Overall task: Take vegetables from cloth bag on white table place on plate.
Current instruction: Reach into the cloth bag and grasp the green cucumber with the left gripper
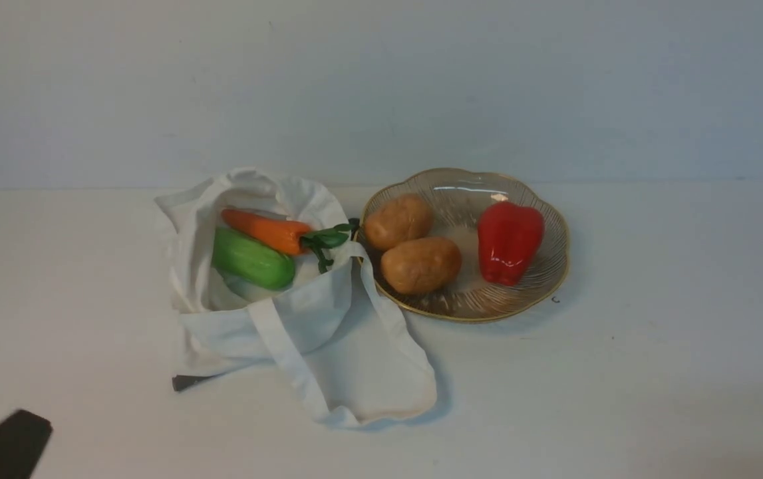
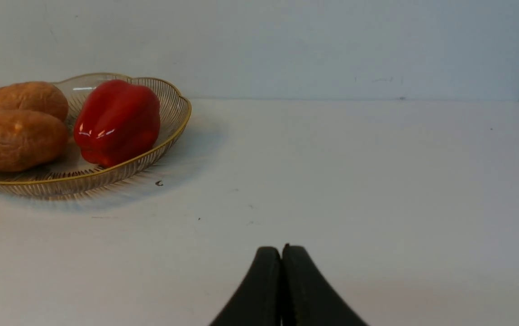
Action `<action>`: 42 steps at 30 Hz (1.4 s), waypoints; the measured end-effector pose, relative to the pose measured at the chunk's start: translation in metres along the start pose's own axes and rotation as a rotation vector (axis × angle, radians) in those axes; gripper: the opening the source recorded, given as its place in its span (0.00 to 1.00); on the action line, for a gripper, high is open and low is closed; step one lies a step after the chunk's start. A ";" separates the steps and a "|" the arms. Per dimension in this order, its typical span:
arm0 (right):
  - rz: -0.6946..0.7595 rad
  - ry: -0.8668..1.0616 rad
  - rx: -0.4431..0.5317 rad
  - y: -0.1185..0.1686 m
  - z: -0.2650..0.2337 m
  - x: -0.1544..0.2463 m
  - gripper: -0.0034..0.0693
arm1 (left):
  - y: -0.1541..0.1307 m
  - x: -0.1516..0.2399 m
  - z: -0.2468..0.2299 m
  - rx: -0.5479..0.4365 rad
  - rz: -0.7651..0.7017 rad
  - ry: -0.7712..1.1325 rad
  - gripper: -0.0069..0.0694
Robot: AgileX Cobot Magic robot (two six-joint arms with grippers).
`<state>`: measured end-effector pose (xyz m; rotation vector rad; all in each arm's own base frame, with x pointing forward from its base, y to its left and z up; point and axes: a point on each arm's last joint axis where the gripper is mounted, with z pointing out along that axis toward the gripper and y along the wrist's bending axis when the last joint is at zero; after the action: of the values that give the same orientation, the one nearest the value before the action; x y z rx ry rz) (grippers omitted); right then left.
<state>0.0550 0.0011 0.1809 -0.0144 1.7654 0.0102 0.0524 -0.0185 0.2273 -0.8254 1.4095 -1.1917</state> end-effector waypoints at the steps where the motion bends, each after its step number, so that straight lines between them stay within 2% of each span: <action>1: 0.000 0.000 0.000 0.000 0.000 0.000 0.03 | -0.011 -0.004 0.002 0.006 0.036 -0.004 0.08; 4: 0.000 0.000 0.000 0.000 0.000 0.000 0.03 | -0.030 -0.009 0.009 -0.001 0.107 0.012 0.08; 5: 0.000 0.000 0.000 0.000 0.000 0.000 0.03 | -0.049 -0.011 0.022 -0.033 0.205 0.094 0.08; 7: 0.000 0.000 0.000 0.000 0.000 0.000 0.03 | -0.063 -0.011 0.040 -0.079 0.303 0.201 0.08; 9: -0.001 0.000 0.000 0.000 0.000 0.000 0.03 | -0.070 -0.007 0.070 -0.169 0.454 0.436 0.08; 10: -0.001 0.000 0.000 0.000 0.000 0.000 0.03 | -0.071 -0.007 0.073 -0.179 0.460 0.457 0.08; 12: -0.001 0.000 0.000 0.000 0.000 0.000 0.03 | -0.058 -0.006 0.120 -0.333 0.567 0.768 0.08; 13: -0.001 0.000 0.000 0.000 0.000 0.000 0.03 | -0.056 -0.005 0.122 -0.347 0.578 0.806 0.08; 15: -0.001 0.000 0.000 0.000 0.000 0.000 0.03 | -0.034 -0.003 0.167 -0.461 0.551 1.025 0.08; 18: -0.001 0.000 0.000 0.000 0.000 0.000 0.03 | -0.021 0.003 0.200 -0.487 0.538 1.118 0.08; 21: -0.001 0.000 0.000 0.000 0.000 0.000 0.03 | -0.021 0.031 0.241 -0.476 0.559 1.206 0.08; 26: -0.001 0.000 0.000 0.000 0.000 0.000 0.03 | -0.025 0.063 0.282 -0.481 0.636 1.217 0.08; 30: -0.001 0.000 0.000 0.000 0.000 0.000 0.03 | -0.011 0.072 0.311 -0.573 0.644 1.156 0.08; 34: -0.001 0.000 0.000 0.000 0.000 0.000 0.03 | 0.002 0.069 0.321 -0.647 0.673 1.126 0.08; 36: -0.001 0.000 0.000 0.000 0.000 0.000 0.03 | 0.015 0.060 0.327 -0.714 0.672 1.076 0.08; 42: -0.001 0.000 0.000 0.000 0.000 0.000 0.03 | 0.025 0.027 0.336 -0.817 0.533 0.872 0.08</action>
<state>0.0550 0.0011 0.1809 -0.0150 1.7654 0.0094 0.3774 -0.1124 0.2168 -0.3609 2.7202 -0.5117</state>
